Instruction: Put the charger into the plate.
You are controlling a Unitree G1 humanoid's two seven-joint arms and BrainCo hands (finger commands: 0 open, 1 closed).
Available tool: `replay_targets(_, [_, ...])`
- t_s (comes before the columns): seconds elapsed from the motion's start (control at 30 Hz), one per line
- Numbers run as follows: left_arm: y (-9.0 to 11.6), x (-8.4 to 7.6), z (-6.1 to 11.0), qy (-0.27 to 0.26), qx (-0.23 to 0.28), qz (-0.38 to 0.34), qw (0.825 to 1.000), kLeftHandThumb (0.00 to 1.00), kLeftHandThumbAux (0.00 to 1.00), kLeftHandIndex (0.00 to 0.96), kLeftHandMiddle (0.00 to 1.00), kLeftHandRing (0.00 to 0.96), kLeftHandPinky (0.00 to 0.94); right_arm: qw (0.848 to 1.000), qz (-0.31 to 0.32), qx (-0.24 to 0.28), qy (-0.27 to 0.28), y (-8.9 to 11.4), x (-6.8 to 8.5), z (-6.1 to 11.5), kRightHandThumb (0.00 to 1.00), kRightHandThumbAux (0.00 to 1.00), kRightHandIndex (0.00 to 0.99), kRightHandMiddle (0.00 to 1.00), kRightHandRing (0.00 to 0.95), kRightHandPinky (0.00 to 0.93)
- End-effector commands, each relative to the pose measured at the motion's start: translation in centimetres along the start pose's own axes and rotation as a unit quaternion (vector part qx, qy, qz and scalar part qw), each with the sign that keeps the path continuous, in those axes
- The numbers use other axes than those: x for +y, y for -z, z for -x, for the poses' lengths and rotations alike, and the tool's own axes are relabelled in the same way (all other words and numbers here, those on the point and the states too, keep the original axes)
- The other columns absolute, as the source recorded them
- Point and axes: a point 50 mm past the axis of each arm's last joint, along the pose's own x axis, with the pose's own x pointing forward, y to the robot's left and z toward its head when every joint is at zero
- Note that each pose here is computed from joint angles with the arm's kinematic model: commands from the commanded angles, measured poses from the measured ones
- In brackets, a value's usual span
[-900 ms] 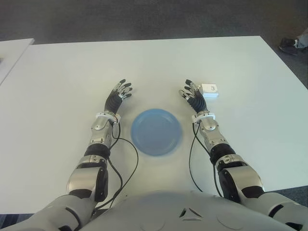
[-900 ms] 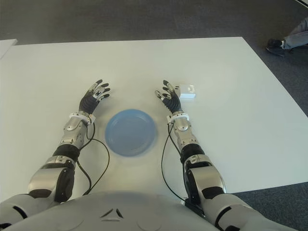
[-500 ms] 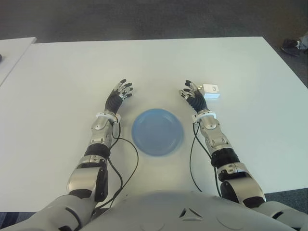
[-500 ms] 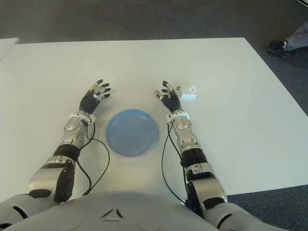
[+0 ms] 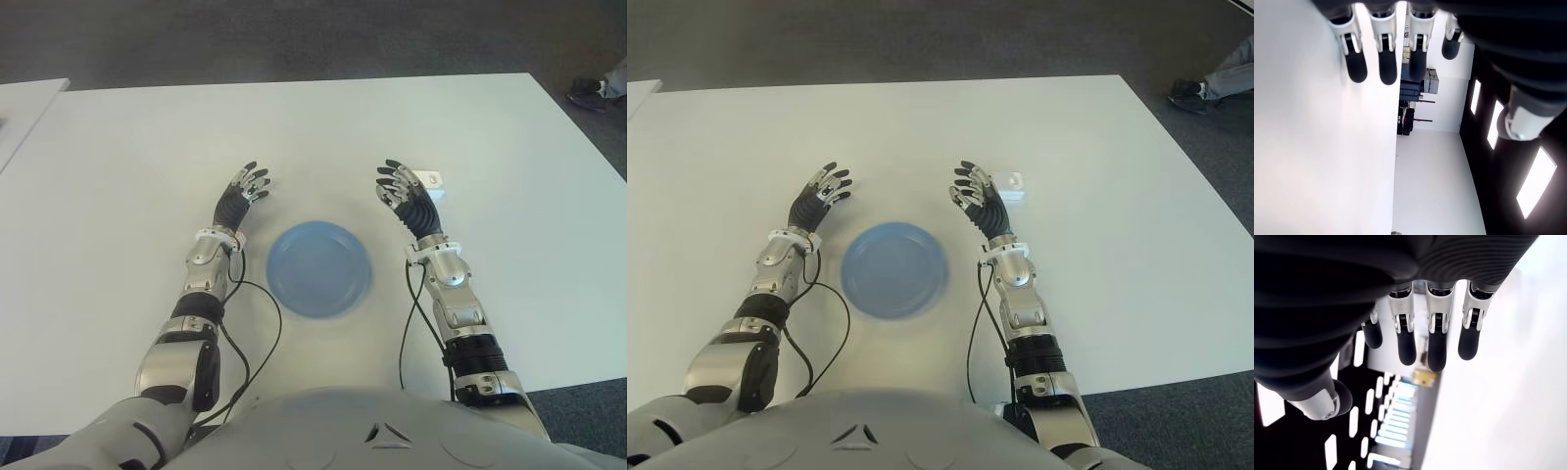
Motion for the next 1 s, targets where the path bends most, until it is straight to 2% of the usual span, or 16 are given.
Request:
replay_targets(0.03, [1.3,0.1,0.7,0.003,0.033,0.007,0.999,0.0,0.491,0.043,0.164,0.178,0.2,0.999,-0.007,-0.022,0.028,-0.2,-0.4,0.1,0.591,0.576,0.122,0.218,0.238,0.261])
replay_targets(0.27, [1.3,0.1,0.6,0.004,0.035,0.006,0.999,0.0,0.49,0.039,0.16,0.172,0.192,0.996,0.011,-0.044,0.078,-0.1,-1.1,0.0,0.546,0.592,0.092,0.185,0.218,0.266])
replay_targets(0.53, [1.6,-0.3,0.5,0.006,0.037,0.006,0.999,0.0,0.492,0.045,0.163,0.176,0.2,0.987,0.071,-0.024,0.141,2.0,-2.7,-0.5,0.537,0.594,0.065,0.148,0.186,0.256])
replay_targets(0.77, [1.7,-0.4,0.3,0.008,0.04,0.009,0.999,0.0,0.493,0.054,0.159,0.175,0.2,0.98,0.118,-0.025,0.159,2.2,-3.8,-1.3,0.523,0.565,0.054,0.137,0.181,0.256])
replay_targets(1.0, [1.7,-0.5,0.2,0.01,0.042,0.011,0.999,0.0,0.49,0.059,0.158,0.171,0.195,0.973,0.158,-0.023,0.165,2.4,-4.5,-1.8,0.481,0.519,0.039,0.118,0.16,0.216])
